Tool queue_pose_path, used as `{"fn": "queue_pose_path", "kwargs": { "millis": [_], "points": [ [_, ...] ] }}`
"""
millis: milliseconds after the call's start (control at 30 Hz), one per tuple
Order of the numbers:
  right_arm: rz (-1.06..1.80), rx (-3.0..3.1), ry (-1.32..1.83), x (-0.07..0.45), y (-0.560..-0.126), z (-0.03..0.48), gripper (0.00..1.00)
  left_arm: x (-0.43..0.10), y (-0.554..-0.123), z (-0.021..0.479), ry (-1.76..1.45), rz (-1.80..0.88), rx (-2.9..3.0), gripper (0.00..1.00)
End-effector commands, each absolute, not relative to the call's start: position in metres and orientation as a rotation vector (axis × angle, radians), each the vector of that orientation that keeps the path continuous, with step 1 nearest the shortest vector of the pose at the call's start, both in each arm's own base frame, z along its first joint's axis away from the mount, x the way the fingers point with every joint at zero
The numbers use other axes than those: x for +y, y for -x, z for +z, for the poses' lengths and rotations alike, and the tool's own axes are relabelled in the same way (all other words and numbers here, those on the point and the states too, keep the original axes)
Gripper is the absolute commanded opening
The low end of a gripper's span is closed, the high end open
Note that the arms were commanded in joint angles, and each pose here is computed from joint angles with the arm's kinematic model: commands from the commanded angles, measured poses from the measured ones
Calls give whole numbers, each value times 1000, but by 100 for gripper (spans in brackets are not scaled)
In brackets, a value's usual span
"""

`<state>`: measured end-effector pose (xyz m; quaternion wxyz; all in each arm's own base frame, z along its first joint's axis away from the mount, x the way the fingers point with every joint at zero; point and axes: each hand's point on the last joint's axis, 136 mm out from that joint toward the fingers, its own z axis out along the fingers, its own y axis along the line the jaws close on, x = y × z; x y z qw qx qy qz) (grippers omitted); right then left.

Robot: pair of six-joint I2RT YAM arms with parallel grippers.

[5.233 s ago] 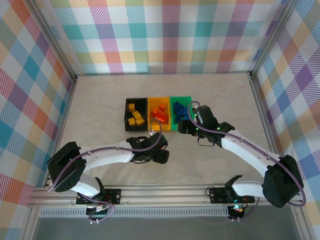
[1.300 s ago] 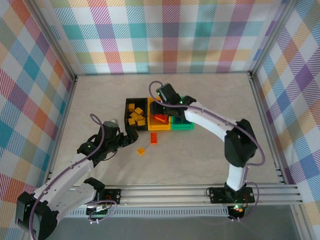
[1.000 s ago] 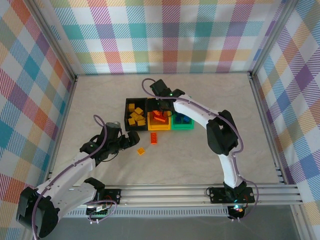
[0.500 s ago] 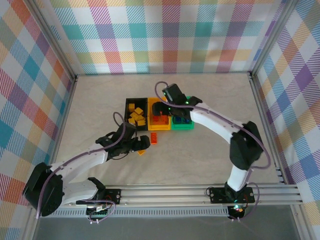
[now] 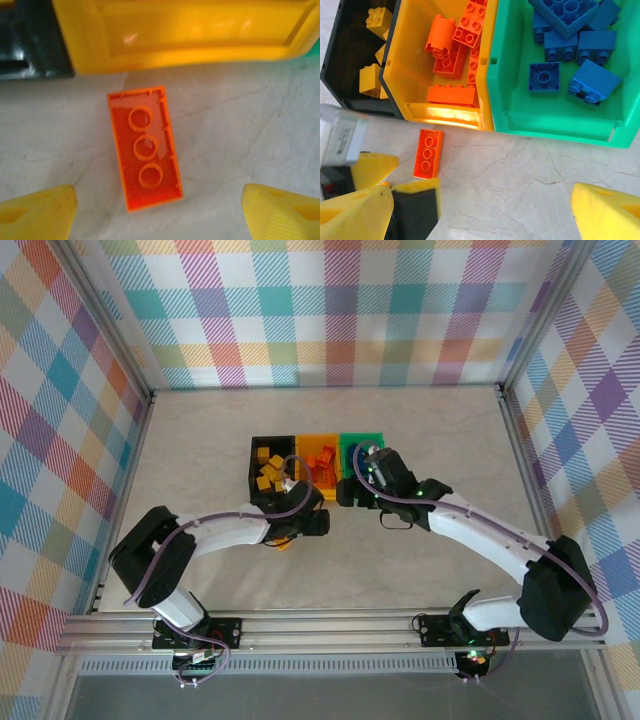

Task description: Sort the legos into containers by color

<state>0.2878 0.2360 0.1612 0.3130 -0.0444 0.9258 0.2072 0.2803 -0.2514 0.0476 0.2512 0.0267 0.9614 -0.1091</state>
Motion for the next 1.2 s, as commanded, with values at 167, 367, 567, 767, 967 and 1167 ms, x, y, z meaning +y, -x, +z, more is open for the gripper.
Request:
{"fn": "queue_pose_path", "kwargs": {
  "millis": [167, 367, 567, 767, 967, 1167],
  "points": [
    [572, 2365, 63, 223, -286, 178, 92, -257, -301, 48, -119, -177, 2559, 81],
    [582, 2330, 55, 216, -282, 190, 92, -248, -297, 30, -154, -43, 2621, 63],
    [596, 2299, 37, 209, -281, 198, 92, -244, -289, 14, -202, 48, 2648, 52],
    [600, 2290, 28, 206, -280, 201, 92, -251, -283, 23, -215, -4, 2630, 35],
    [601, 2276, 13, 200, -278, 204, 93, -263, -272, 69, -203, -153, 2567, 31],
    [604, 2268, -19, 194, -277, 204, 93, -270, -294, 134, -146, -260, 2465, 32]
  ]
}}
